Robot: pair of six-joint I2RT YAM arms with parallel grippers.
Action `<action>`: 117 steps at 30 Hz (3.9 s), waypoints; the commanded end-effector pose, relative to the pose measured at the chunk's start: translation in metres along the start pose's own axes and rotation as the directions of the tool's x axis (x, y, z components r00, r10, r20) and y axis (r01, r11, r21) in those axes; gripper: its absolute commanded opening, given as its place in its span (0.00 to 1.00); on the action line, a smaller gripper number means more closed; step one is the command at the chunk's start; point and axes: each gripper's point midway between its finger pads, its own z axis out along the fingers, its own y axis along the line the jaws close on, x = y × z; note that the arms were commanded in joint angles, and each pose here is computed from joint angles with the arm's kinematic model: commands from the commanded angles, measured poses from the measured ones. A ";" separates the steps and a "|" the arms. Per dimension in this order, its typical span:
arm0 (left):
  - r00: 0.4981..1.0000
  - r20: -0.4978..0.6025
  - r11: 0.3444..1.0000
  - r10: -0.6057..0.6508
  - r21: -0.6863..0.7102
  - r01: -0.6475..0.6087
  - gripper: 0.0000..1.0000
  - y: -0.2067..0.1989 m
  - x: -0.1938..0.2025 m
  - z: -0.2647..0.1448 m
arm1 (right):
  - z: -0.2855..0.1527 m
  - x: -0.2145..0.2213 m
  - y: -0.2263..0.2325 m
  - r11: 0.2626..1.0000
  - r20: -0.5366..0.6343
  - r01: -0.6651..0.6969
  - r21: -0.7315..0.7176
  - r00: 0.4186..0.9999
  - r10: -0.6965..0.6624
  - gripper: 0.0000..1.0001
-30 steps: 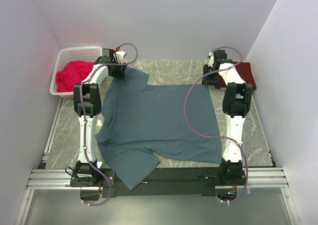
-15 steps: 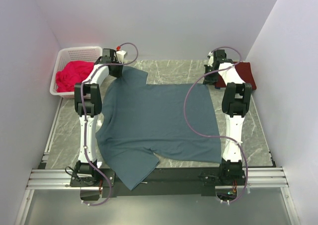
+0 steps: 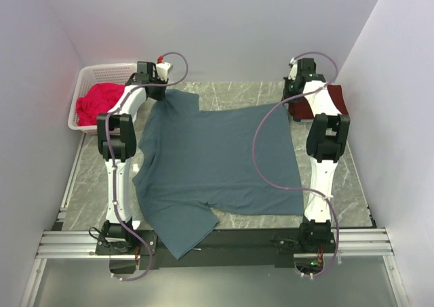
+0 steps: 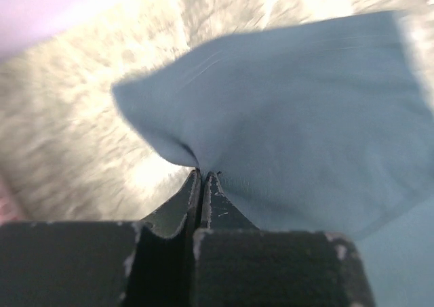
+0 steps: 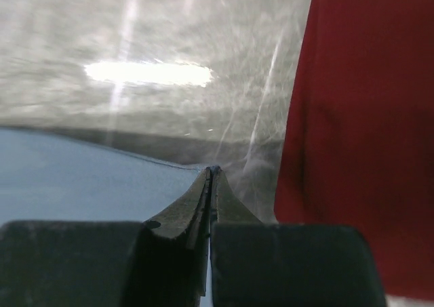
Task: Fold and stack the t-shirts
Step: Fold the tshirt
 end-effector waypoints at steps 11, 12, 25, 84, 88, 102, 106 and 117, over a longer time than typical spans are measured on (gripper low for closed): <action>0.957 0.246 0.987 0.155 0.001 -0.160 0.00 -0.026 -0.072 -0.146 | -0.108 -0.042 0.021 0.994 0.187 0.104 -0.036 0.978 -0.096 0.00; 0.958 0.241 0.987 0.155 0.008 -0.162 0.00 -0.029 -0.069 -0.150 | -0.111 -0.040 0.021 0.993 0.186 0.113 -0.035 0.977 -0.105 0.00; 0.983 0.148 0.993 0.106 0.030 -0.112 0.00 -0.060 0.008 -0.200 | -0.124 0.004 0.013 0.990 0.121 0.134 -0.042 0.984 -0.128 0.00; 0.951 -0.307 1.000 -0.018 -0.028 0.010 0.50 -0.044 0.143 -0.164 | -0.098 0.116 0.035 0.962 -0.177 0.154 -0.224 0.965 -0.196 0.19; 0.939 -0.342 0.999 -0.040 -0.040 0.028 0.46 -0.040 0.156 -0.161 | -0.099 0.112 0.043 0.960 -0.173 0.161 -0.229 0.964 -0.203 0.19; 0.919 -0.386 0.995 -0.078 0.029 0.096 0.34 -0.053 0.173 -0.160 | -0.096 0.112 0.040 0.962 -0.179 0.168 -0.215 0.962 -0.208 0.17; 0.919 -0.385 0.993 -0.084 0.038 0.107 0.33 -0.056 0.172 -0.158 | -0.095 0.111 0.040 0.963 -0.180 0.164 -0.215 0.962 -0.204 0.17; 0.912 -0.399 0.993 -0.094 0.026 0.114 0.41 -0.049 0.173 -0.147 | -0.096 0.111 0.039 0.962 -0.182 0.168 -0.215 0.961 -0.208 0.17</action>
